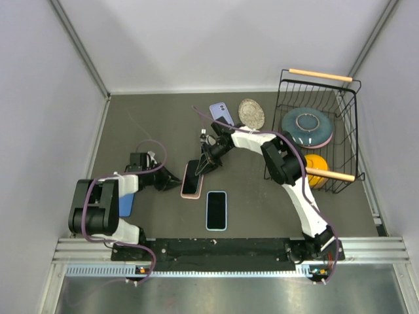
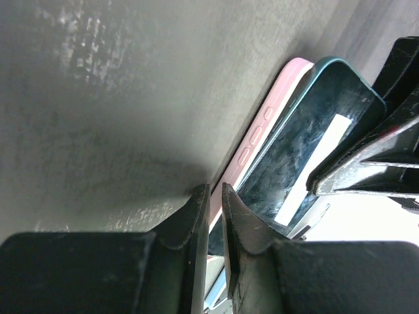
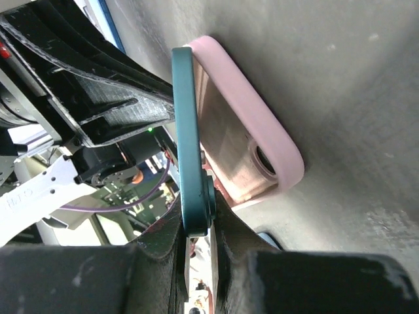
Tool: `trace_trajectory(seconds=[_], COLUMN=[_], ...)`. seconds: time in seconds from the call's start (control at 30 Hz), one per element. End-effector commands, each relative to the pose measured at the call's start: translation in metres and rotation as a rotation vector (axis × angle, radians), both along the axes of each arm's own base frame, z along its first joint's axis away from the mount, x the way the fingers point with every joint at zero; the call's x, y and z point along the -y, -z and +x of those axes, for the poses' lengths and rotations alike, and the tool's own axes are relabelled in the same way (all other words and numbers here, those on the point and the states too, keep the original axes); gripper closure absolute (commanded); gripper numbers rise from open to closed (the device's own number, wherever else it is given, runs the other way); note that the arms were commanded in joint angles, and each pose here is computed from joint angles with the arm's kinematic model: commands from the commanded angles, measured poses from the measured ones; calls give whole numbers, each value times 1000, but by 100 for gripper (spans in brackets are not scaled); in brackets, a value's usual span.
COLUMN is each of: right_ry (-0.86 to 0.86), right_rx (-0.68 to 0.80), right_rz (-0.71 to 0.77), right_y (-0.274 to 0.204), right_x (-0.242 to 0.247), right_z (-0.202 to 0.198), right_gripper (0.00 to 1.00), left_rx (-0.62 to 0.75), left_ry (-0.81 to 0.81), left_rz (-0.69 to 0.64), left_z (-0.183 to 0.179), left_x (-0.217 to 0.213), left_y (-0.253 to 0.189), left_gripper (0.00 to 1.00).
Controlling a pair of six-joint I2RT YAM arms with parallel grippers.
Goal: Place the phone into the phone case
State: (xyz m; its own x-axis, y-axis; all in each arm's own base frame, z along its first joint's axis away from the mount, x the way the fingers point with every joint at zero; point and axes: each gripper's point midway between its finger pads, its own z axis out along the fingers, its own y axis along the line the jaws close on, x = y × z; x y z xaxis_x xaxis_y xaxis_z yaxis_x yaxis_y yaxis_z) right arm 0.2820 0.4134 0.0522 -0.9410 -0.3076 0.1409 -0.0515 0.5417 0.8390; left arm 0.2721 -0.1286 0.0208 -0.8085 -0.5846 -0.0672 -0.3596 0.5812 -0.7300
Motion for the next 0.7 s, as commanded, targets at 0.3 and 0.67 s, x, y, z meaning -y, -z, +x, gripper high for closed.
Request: trace_trajectory(seconds=[0.3, 0.67], right_ry=[-35, -12], right_rx=[-13, -18], right_rz=[80, 33], right_y=[-33, -13], right_x=[7, 0], right_z=[-16, -8], right_gripper=[100, 100], left_rx=[-2, -4], left_ry=[29, 47], left_rz=[-7, -28], left_z=[-13, -23], left_x=[4, 14], left_y=[0, 4], left_gripper=[81, 81])
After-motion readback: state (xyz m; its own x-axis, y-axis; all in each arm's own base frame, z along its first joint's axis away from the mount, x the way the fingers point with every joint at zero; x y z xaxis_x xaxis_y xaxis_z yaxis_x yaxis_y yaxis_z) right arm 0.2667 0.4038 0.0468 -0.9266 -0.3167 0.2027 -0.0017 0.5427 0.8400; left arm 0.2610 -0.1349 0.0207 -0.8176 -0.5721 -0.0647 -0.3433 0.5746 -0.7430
